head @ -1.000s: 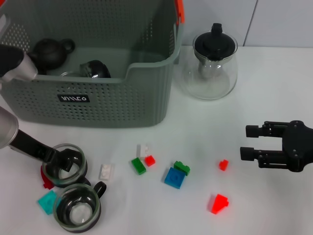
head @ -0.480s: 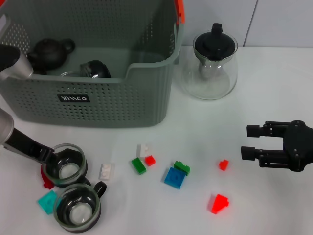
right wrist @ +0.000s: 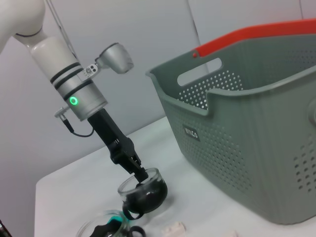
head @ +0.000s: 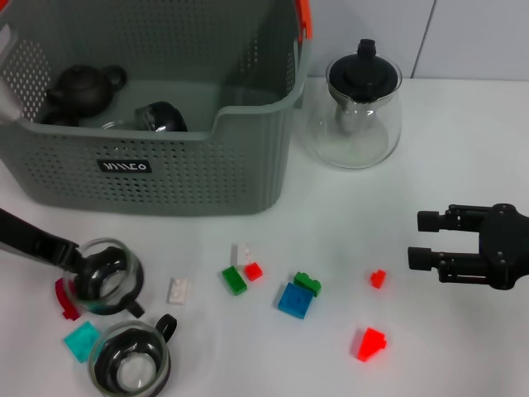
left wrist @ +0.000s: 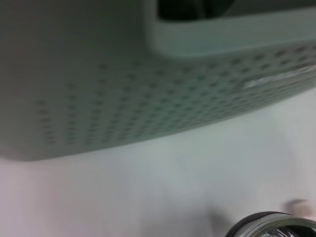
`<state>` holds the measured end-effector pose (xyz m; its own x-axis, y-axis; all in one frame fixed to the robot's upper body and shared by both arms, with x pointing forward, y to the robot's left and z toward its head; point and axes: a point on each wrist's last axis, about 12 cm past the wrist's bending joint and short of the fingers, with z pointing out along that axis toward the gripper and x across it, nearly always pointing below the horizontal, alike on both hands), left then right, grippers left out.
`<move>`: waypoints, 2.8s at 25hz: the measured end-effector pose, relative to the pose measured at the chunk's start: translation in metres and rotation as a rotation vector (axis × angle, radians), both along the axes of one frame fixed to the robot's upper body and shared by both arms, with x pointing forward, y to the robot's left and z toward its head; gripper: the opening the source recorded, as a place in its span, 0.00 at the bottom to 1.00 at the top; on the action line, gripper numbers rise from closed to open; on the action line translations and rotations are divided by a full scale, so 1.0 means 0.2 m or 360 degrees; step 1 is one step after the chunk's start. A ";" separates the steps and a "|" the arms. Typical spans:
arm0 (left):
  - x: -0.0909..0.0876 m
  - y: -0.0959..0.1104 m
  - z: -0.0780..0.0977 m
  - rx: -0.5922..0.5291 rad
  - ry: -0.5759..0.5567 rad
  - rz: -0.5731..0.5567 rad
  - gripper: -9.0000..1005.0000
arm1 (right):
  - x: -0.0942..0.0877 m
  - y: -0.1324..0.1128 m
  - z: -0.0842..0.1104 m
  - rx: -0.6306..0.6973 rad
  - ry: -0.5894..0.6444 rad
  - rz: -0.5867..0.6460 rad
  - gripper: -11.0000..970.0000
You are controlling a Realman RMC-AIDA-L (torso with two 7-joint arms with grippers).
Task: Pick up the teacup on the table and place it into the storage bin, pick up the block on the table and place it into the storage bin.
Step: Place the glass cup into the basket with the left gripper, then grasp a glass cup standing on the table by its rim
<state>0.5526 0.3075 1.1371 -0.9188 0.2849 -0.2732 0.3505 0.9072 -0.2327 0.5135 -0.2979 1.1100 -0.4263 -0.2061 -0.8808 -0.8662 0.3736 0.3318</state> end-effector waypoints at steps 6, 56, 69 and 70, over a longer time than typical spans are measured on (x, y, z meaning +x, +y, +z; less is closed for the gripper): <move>-0.01 0.15 0.00 -0.0336 0.0032 0.0015 0.05 | 0.00 -0.01 0.00 0.0008 -0.0003 -0.0019 0.76; 0.70 -0.45 0.22 0.0383 -0.0873 -0.0297 0.18 | 0.02 0.02 -0.02 0.0068 -0.0001 0.0001 0.76; 0.46 -0.14 0.45 -0.0585 -0.1181 0.0076 0.35 | 0.01 0.01 -0.02 0.0090 0.0011 -0.0013 0.76; 0.40 -0.09 0.46 -0.0832 -0.1223 0.0060 0.38 | 0.01 0.01 -0.02 0.0089 0.0010 -0.0013 0.76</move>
<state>0.6323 0.2902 1.2299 -0.4385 -0.0721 -0.8958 0.5504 0.7665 -0.3311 0.5159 -0.2959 1.1057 -0.4335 -0.1530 -0.8881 -0.8610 0.3612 0.3581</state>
